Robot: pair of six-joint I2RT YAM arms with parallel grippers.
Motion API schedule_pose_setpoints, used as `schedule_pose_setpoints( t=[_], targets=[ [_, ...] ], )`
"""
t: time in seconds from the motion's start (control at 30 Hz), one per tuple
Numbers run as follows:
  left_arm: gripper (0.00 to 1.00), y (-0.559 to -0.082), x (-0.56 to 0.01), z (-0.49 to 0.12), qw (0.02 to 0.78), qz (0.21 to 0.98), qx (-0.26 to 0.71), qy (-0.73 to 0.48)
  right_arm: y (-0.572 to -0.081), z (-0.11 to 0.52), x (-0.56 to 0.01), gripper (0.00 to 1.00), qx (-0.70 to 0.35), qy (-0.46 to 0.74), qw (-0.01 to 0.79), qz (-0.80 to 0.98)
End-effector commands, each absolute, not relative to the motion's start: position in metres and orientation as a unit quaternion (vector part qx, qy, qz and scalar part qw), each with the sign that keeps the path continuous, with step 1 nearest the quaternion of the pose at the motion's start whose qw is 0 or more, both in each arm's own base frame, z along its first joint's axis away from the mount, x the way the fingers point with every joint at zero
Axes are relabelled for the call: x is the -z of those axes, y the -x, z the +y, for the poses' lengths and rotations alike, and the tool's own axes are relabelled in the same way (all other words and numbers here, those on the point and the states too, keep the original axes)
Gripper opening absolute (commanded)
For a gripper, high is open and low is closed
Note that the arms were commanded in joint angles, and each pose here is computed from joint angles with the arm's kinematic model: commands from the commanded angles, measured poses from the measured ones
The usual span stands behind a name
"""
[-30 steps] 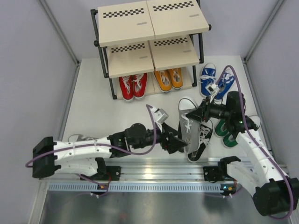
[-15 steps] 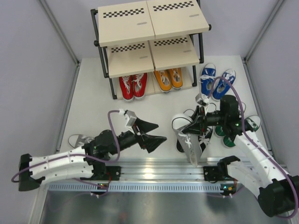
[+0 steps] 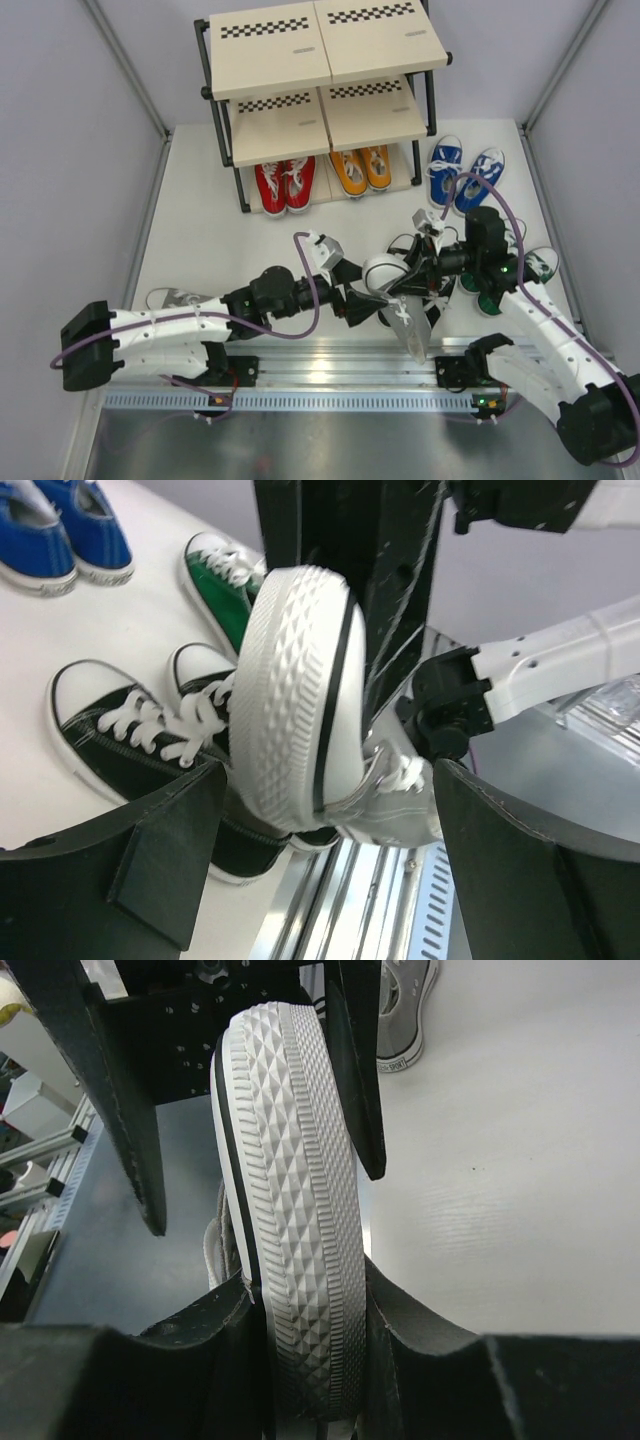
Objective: Place and organize the shoes onto the shoe shelf
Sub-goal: Pick up the shoe.
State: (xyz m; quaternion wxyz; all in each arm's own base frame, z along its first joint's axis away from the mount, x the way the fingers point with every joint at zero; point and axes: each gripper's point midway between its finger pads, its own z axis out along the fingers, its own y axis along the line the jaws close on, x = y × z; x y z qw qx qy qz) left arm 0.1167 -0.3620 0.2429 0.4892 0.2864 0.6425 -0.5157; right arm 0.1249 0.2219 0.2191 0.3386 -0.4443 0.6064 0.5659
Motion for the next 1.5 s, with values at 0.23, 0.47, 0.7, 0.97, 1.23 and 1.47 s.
schedule_pose_setpoints(
  t=[0.23,0.47,0.7,0.97,1.23,1.47],
  targets=[
    [0.84,-0.121,-0.297,-0.364,0.537,0.573,0.56,-0.264,-0.112,0.226,-0.232,0.0,-0.58,0.488,0.349,0.551],
    [0.71,-0.132,-0.298,-0.369,0.532,0.569,0.575,-0.25,-0.108,0.227,-0.232,0.0,-0.584,0.491,0.343,0.547],
    [0.24,-0.137,-0.298,-0.377,0.511,0.569,0.596,-0.244,-0.111,0.227,-0.231,0.0,-0.579,0.489,0.348,0.552],
    [0.0,-0.157,-0.278,-0.338,0.502,0.608,0.6,-0.135,-0.143,0.215,-0.222,0.76,-0.459,0.48,0.407,0.627],
    [0.0,-0.181,-0.229,-0.281,0.486,0.657,0.573,0.058,-0.152,0.189,-0.237,0.99,-0.343,0.512,0.429,0.661],
    [0.0,-0.189,-0.225,-0.259,0.458,0.633,0.6,0.171,-0.145,0.182,-0.205,0.9,-0.256,0.586,0.382,0.667]
  ],
)
